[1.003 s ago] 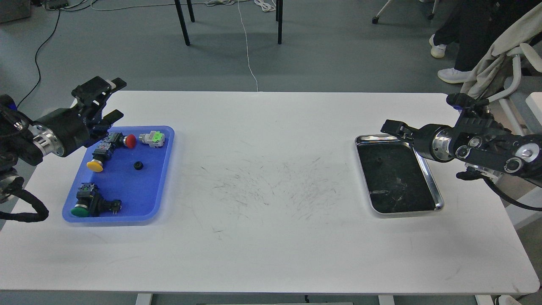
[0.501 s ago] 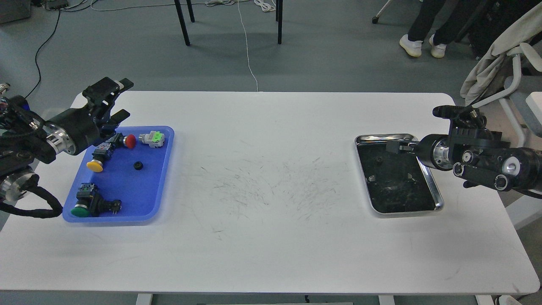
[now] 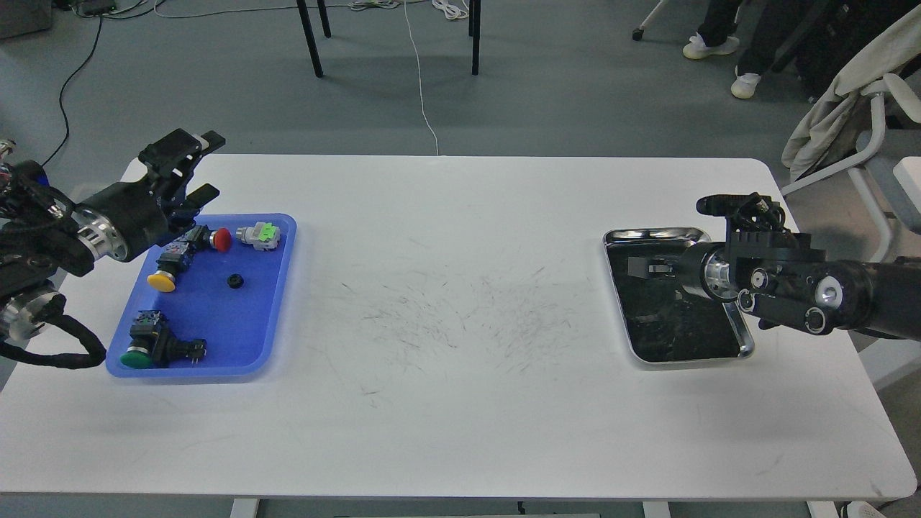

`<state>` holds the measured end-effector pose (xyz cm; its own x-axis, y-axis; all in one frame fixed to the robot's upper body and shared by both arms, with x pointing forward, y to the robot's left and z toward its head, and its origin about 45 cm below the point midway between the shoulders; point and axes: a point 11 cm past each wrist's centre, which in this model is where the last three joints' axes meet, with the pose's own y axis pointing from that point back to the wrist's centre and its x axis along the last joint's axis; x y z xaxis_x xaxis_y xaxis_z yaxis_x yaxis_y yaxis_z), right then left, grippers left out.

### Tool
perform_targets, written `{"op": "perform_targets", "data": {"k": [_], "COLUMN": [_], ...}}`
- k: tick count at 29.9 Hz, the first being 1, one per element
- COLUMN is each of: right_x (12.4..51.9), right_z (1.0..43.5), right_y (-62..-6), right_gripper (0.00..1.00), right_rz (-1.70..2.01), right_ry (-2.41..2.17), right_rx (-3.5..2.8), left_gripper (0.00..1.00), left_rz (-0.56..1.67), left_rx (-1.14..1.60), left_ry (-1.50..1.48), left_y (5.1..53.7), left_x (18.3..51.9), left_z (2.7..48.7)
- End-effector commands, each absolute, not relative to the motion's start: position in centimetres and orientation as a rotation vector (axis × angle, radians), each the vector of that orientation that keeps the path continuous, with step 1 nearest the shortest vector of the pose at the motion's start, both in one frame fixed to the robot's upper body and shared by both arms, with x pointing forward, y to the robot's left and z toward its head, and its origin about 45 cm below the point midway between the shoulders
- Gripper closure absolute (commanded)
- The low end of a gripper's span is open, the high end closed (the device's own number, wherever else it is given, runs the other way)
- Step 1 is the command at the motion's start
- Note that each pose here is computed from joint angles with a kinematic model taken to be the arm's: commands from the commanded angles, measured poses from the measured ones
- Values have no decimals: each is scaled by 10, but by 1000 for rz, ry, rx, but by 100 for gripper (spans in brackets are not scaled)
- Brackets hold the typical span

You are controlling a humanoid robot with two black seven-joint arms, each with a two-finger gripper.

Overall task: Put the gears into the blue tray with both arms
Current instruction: 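Grasp the small black part on the black mat with the right gripper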

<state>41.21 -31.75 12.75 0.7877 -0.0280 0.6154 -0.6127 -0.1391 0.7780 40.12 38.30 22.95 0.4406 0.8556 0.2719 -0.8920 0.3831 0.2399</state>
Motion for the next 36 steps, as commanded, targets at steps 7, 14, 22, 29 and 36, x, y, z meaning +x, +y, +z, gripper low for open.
{"op": "perform_targets", "data": {"k": [7, 14, 22, 29, 36], "right_x": [414, 415, 419, 414, 417], "right_z": [125, 122, 123, 118, 119], "right_y": [-321, -306, -305, -306, -310], "right_gripper": [34, 34, 35, 51, 66], "right_rz": [543, 559, 570, 538, 529], "right_ry": [-523, -504, -507, -483, -487], "right_rx": [1639, 1654, 1646, 1652, 1641], "left_gripper": [1, 1, 1, 1, 1], "left_rz": [1123, 1124, 1123, 1127, 1131], "left_rx": [377, 378, 380, 384, 386], "left_ry": [-117, -117, -114, -114, -114], "left_y": [383, 384, 384, 386, 388], "left_x": [402, 402, 401, 400, 401], "left_z": [230, 230, 229, 228, 228]}}
